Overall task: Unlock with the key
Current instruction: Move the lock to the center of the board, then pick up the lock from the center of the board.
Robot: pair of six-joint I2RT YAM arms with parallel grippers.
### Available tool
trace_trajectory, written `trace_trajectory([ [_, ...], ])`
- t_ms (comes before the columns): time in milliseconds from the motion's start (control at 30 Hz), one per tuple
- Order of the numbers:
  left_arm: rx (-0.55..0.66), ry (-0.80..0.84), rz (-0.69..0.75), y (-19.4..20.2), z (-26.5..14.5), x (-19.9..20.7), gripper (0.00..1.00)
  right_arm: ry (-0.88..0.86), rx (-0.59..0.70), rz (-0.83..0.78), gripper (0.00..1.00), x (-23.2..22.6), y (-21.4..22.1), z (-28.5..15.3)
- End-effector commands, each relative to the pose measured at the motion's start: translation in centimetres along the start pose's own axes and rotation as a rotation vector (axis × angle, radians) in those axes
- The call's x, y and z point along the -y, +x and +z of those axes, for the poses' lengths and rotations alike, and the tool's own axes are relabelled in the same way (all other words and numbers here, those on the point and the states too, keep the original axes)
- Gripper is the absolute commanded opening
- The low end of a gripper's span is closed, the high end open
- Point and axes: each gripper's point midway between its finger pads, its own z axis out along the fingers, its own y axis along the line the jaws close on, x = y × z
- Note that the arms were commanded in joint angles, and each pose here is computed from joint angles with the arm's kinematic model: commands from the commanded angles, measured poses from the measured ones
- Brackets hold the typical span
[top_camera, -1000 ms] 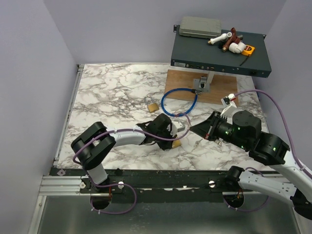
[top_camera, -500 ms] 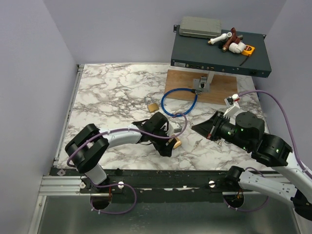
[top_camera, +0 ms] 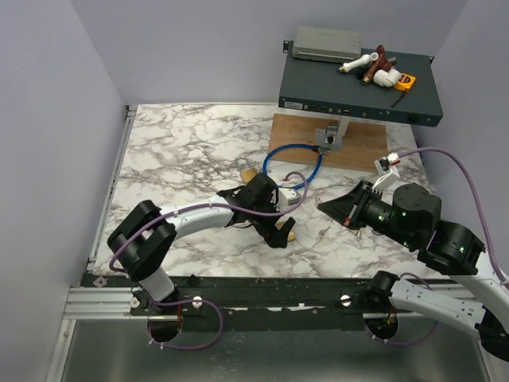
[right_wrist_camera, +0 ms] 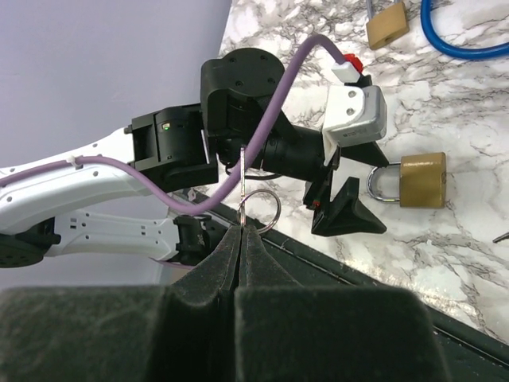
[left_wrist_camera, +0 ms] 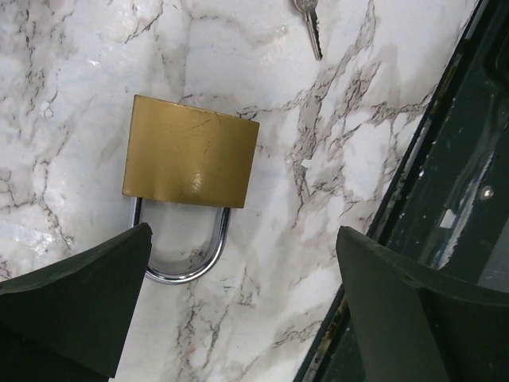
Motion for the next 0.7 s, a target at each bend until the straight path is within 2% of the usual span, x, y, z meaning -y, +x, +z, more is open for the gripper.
trace_trajectory([
  [0, -0.014, 0.012, 0.217, -0.4, 0.9, -1.2, 0.98, 0.033, 0.045, -0.022, 0.01, 0.2, -1.5, -1.1],
  [167, 0.018, 0.084, 0.351, -1.2, 0.7, -1.0, 0.98, 0.021, 0.087, -0.025, 0.01, -0.5, -2.9, -2.4],
  [367, 0.021, 0.051, 0.432, 0.0, 1.7, -2.4, 0.98, 0.034, 0.071, -0.028, 0.01, -0.4, -2.6, -2.1],
  [667, 0.032, -0.036, 0.400, 0.4, 2.6, -4.0, 0.99, 0.046, 0.061, -0.043, 0.01, -0.6, -2.8, -1.8],
])
